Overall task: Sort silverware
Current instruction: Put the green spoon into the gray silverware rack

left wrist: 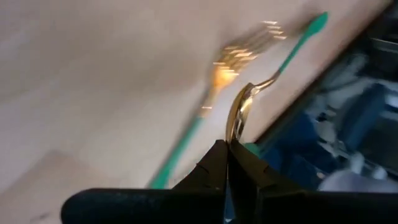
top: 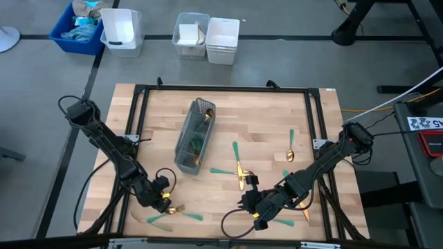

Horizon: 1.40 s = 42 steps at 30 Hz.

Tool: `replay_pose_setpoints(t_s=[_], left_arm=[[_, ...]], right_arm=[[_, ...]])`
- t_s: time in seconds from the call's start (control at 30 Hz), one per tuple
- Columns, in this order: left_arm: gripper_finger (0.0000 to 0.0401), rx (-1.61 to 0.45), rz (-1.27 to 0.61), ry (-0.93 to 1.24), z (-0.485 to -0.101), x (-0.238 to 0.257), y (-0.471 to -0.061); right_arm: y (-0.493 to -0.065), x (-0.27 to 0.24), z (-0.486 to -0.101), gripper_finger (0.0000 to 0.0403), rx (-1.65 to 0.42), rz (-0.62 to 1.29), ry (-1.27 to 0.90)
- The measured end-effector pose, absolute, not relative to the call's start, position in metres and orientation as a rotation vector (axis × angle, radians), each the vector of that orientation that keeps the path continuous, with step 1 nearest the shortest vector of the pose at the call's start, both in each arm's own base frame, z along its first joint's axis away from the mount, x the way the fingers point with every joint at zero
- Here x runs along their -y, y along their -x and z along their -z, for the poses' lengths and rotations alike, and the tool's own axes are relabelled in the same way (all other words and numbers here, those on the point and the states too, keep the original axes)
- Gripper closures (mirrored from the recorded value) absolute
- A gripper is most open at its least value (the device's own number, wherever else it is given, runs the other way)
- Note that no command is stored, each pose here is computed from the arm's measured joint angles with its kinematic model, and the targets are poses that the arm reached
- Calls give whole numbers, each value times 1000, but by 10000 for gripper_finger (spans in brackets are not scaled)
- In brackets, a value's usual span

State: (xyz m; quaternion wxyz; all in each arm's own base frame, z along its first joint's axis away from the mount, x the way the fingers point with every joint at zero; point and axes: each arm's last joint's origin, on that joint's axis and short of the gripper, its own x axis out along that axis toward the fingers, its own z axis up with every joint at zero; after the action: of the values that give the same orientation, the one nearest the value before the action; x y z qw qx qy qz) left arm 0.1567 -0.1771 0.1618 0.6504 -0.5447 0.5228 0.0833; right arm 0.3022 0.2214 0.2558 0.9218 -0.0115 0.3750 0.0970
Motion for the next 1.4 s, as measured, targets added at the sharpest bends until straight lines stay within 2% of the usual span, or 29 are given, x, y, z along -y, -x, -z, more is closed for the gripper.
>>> replay_pose_setpoints(t_s=[0.23, 0.5, 0.8, 0.93, 1.13, 1.3, 1.4], left_arm=[[401, -895, 46, 1218, -189, 180, -167], [401, -539, 127, 1049, -221, 163, -187], [401, -199, 205, 653, -309, 127, -199], [401, -125, 52, 381, -346, 100, -186], [401, -160, -335, -214, -387, 59, -161], [401, -260, -579, -611, -402, 37, -149], [401, -389, -643, -828, -400, 27, -149]], right_arm=[[-302, -221, -257, 354, -773, -183, -21], [-294, -215, -282, 354, -719, -174, -104], [-268, -190, -323, 354, -625, -64, -89], [-254, -177, -337, 354, -591, 16, -62], [-247, -169, -341, 354, -591, 90, -16], [-246, -168, -337, 354, -620, 97, 7], [-245, -166, -334, 354, -638, 116, 33]])
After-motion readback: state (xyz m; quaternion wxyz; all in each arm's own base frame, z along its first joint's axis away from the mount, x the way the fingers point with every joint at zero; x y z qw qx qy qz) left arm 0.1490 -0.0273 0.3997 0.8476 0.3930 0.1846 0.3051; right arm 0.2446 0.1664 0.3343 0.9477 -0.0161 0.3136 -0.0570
